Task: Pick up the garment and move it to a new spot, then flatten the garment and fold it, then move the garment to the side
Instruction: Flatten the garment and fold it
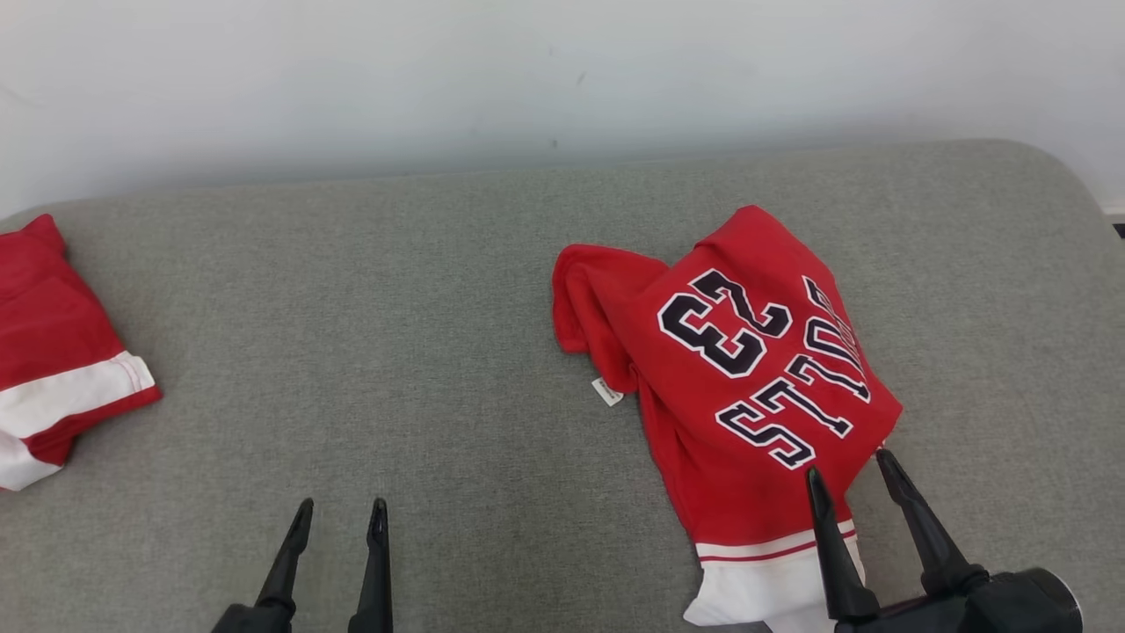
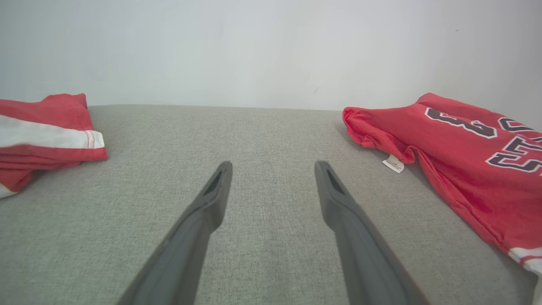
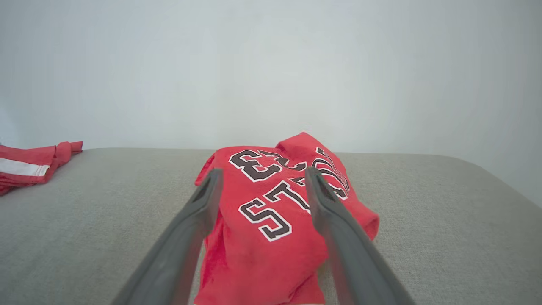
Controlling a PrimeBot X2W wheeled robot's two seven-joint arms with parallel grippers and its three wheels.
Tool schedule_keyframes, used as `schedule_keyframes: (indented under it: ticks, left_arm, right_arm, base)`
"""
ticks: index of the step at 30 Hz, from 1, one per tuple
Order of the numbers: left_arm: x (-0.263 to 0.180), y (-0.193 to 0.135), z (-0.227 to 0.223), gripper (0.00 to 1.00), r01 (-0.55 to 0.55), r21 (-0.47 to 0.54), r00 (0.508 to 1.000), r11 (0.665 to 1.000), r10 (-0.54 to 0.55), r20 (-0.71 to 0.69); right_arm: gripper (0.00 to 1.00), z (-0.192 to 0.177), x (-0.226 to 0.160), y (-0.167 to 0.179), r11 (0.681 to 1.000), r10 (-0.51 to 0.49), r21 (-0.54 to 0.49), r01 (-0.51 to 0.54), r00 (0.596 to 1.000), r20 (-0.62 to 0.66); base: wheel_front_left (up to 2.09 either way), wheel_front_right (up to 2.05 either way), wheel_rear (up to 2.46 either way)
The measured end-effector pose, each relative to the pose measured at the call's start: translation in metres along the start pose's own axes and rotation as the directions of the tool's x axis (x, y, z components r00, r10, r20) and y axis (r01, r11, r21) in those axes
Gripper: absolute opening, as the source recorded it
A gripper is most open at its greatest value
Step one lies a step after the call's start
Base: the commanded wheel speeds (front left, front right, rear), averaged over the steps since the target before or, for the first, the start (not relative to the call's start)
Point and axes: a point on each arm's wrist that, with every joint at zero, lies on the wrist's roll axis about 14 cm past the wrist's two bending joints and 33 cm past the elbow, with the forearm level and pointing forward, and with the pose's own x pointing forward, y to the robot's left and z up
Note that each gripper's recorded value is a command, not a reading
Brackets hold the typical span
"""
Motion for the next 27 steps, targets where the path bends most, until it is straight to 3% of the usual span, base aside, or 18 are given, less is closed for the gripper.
schedule_keyframes:
  ticks: [9, 19, 27]
  left_arm:
    - [0.038, -0.018, 0.017, 1.0, 0.1, 0.056, 0.994, 0.993, -0.102, 0.049]
    - [0.108, -0.047, 0.022, 1.0, 0.241, 0.14, 0.968, 0.96, -0.249, 0.04]
    - [0.15, -0.085, -0.021, 1.0, 0.378, 0.124, 0.925, 0.917, -0.369, -0.092]
  right_arm:
    - [1.0, 0.006, 0.003, 0.0, 0.998, -0.042, 0.049, 0.041, 0.999, 0.026]
    - [1.0, 0.005, 0.0, -0.011, 0.992, -0.108, 0.066, 0.106, 0.994, 0.021]
    - [1.0, 0.0, -0.012, -0.039, 0.977, -0.207, 0.053, 0.207, 0.978, -0.007]
  base:
    - [0.0, 0.0, 0.0]
    - [0.0, 0.0, 0.0]
    - [0.0, 0.0, 0.0]
